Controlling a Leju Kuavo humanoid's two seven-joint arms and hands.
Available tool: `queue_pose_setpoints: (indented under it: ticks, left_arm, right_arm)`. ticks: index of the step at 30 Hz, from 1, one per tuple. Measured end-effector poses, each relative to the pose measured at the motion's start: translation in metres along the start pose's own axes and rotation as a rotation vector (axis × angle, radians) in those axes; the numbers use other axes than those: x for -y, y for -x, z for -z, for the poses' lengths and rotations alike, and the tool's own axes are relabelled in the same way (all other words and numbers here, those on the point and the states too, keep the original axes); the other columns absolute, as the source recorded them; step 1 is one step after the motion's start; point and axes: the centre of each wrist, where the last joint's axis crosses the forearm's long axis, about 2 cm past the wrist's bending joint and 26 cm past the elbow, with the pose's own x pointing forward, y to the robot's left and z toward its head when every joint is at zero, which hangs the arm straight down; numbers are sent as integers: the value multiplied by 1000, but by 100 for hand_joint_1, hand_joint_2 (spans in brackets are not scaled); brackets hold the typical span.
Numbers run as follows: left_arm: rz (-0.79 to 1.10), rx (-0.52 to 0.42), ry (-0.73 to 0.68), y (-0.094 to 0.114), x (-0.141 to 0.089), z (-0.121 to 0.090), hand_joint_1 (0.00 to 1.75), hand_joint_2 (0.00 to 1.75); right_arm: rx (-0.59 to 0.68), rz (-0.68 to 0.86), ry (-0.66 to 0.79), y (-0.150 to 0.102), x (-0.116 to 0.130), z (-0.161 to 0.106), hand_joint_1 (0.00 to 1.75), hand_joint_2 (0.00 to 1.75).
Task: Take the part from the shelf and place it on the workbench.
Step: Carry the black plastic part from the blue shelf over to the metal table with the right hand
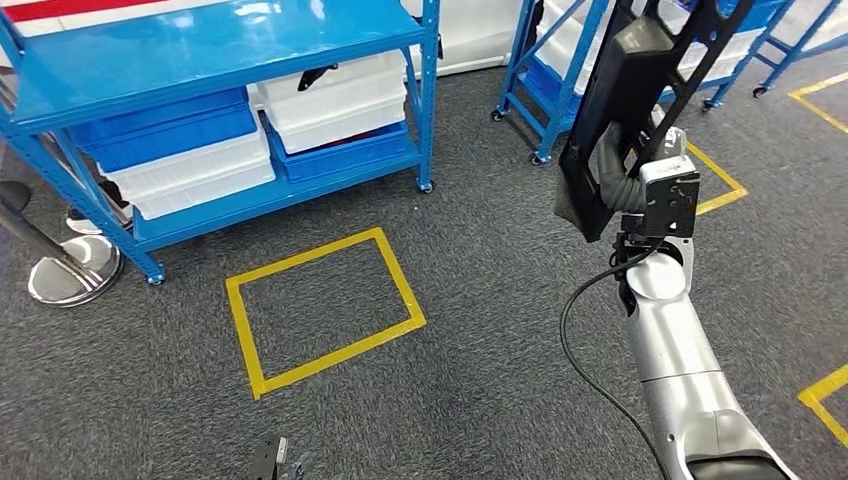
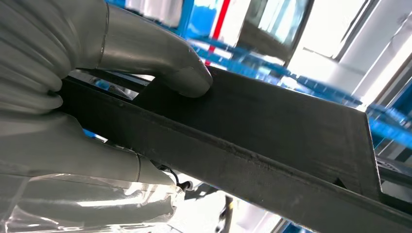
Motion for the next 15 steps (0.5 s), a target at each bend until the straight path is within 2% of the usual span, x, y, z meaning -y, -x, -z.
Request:
queue_pose_setpoints:
  ticks: [8, 15]
  left_arm:
    - [-1, 1, 14, -3, 1, 2, 0, 175]
    - [2, -17, 15, -10, 1, 7, 0, 175]
  right_arm:
    - [8, -22, 20, -3, 3, 5, 175, 175]
    - [22, -44, 37, -7, 7, 23, 175, 175]
